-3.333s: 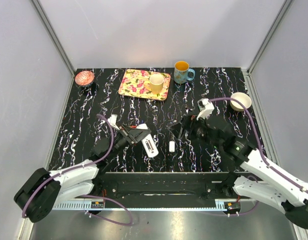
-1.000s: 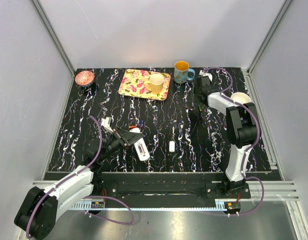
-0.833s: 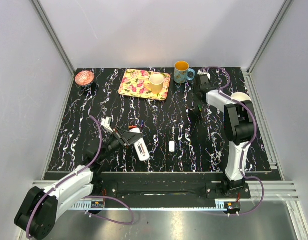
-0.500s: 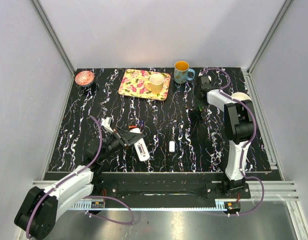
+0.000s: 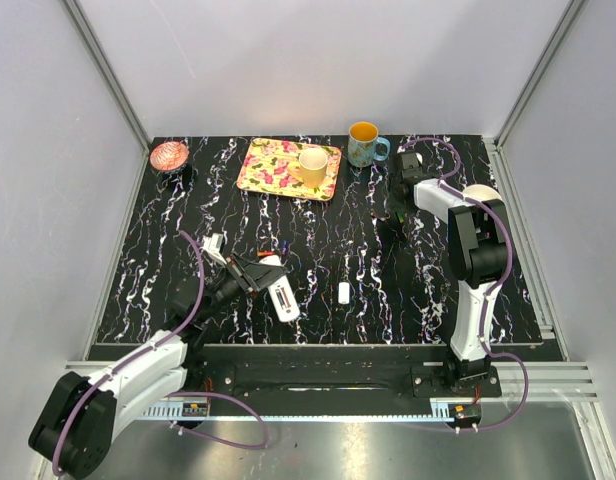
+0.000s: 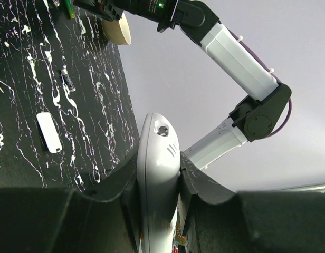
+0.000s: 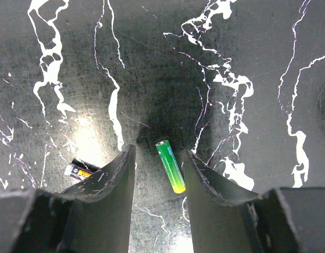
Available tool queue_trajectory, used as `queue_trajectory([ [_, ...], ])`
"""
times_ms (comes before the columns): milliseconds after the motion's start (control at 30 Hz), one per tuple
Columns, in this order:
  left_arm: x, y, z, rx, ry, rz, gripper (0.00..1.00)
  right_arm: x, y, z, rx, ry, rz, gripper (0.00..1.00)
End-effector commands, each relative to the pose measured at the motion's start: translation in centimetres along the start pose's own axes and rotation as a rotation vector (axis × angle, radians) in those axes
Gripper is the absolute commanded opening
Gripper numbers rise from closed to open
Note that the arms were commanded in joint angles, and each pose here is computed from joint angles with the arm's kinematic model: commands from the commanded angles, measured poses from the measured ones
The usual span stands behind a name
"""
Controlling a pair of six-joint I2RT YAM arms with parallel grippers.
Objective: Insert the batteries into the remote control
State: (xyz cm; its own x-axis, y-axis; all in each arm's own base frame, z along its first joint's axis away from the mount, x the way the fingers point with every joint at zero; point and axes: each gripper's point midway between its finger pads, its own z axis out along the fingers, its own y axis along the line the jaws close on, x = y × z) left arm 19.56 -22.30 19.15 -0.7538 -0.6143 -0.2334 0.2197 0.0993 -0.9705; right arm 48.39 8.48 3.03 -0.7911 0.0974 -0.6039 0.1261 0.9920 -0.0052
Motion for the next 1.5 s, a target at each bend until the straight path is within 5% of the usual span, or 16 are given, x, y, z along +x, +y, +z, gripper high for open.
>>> queue_trajectory([
  [0, -0.1, -1.9, -0.2, 0.086, 0.001, 0.016, 0.0, -1.3, 0.0, -1.3, -0.02, -0.036, -0.002, 0.25],
  [67, -0.1, -1.8, -0.1, 0.086, 0.0, 0.015, 0.0, -1.4, 0.0, -1.5, -0.02, -0.04, 0.002, 0.0],
  [233, 0.0, -1.8, -0.1, 0.087, 0.006, 0.01, 0.0, -1.8, 0.0, -2.0, -0.021, -0.055, 0.013, 0.0],
  [267, 0.0, -1.8, -0.1, 0.087, 0.006, 0.009, 0.0, -1.9, -0.1, -2.1, -0.019, -0.059, 0.015, 0.08],
  [300, 0.0, -1.7, -0.1, 0.084, 0.008, 0.007, 0.0, -2.0, 0.0, -2.2, -0.02, -0.063, 0.017, 0.43],
  [333, 0.0, -1.7, -0.1, 0.084, 0.007, 0.007, 0.0, -2.1, 0.0, -2.3, -0.019, -0.066, 0.017, 0.53],
  [567, 0.0, -1.6, 0.0, 0.083, 0.009, 0.007, 0.0, -2.8, 0.1, -2.8, -0.027, -0.088, 0.022, 0.69],
  [800, 0.1, -1.7, 0.0, 0.084, 0.015, 0.009, 0.0, -2.5, 0.4, -2.4, -0.044, -0.074, 0.005, 0.43],
  [1167, 0.0, -1.7, 0.2, 0.079, 0.018, 0.012, 0.0, -1.9, 0.5, -1.3, -0.041, -0.035, -0.029, 0.34],
  [1267, 0.0, -1.8, 0.3, 0.08, 0.023, 0.014, 0.0, -2.0, 0.4, -1.4, -0.039, -0.038, -0.026, 0.0],
  [1433, 0.1, -1.7, 0.4, 0.078, 0.03, 0.011, 0.0, -2.5, 0.6, -1.9, -0.051, -0.063, -0.005, 0.0],
  [1467, 0.1, -1.7, 0.4, 0.078, 0.028, 0.013, 0.0, -2.7, 0.7, -2.0, -0.053, -0.064, -0.005, 0.18],
])
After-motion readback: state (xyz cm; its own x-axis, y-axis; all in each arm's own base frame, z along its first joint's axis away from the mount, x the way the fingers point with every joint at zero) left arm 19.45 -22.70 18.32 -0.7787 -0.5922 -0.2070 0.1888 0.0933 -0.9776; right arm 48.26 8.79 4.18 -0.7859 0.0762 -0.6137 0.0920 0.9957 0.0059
